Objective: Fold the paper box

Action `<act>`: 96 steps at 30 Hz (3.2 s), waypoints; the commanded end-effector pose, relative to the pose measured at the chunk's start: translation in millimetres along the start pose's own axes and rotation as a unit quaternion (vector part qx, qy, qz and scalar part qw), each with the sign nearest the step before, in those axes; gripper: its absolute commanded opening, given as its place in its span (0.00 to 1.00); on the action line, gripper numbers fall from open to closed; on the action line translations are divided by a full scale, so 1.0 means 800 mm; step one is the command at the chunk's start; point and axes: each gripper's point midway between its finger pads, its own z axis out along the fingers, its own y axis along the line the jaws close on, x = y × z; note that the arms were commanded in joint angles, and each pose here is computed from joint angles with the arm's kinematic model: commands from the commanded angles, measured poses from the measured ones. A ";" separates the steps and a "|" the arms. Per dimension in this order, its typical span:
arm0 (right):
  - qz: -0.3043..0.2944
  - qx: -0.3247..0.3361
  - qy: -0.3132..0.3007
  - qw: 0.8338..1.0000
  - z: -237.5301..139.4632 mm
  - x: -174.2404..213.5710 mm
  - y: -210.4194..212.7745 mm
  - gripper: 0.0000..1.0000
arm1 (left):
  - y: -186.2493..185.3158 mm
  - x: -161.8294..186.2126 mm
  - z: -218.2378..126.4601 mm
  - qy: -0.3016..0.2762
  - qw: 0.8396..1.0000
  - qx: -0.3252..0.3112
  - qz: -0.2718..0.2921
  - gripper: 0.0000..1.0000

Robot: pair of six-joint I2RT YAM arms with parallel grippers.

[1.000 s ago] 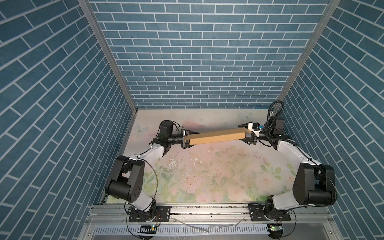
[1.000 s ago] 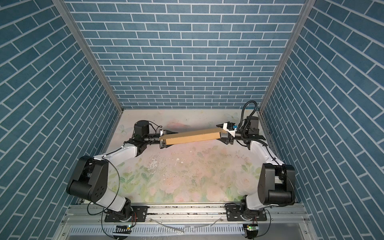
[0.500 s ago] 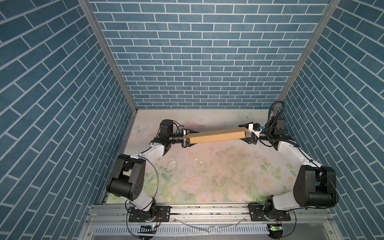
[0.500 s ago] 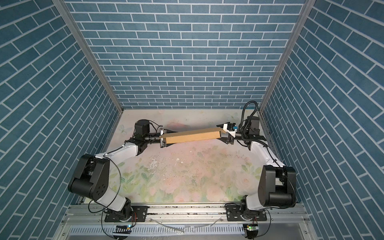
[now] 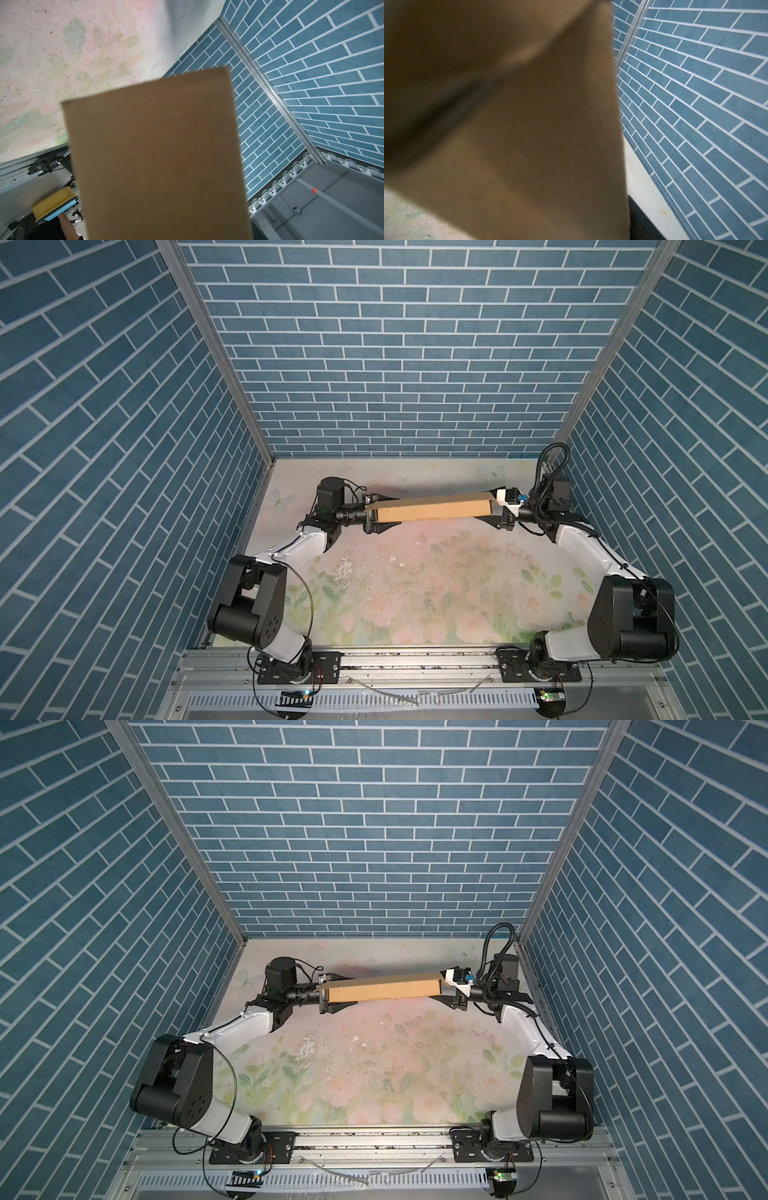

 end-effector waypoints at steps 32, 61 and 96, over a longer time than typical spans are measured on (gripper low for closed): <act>0.001 0.020 -0.012 1.000 -0.022 -0.003 0.004 0.57 | -0.056 0.026 -0.022 0.006 0.993 0.053 0.103 0.77; 0.079 0.017 -0.019 0.997 -0.005 0.010 0.024 0.55 | -0.080 -0.046 -0.200 -0.249 0.928 0.072 0.266 0.70; 0.202 -0.003 0.023 0.979 0.060 0.087 0.072 0.55 | -0.037 -0.025 -0.187 -0.218 0.758 -0.231 0.570 0.65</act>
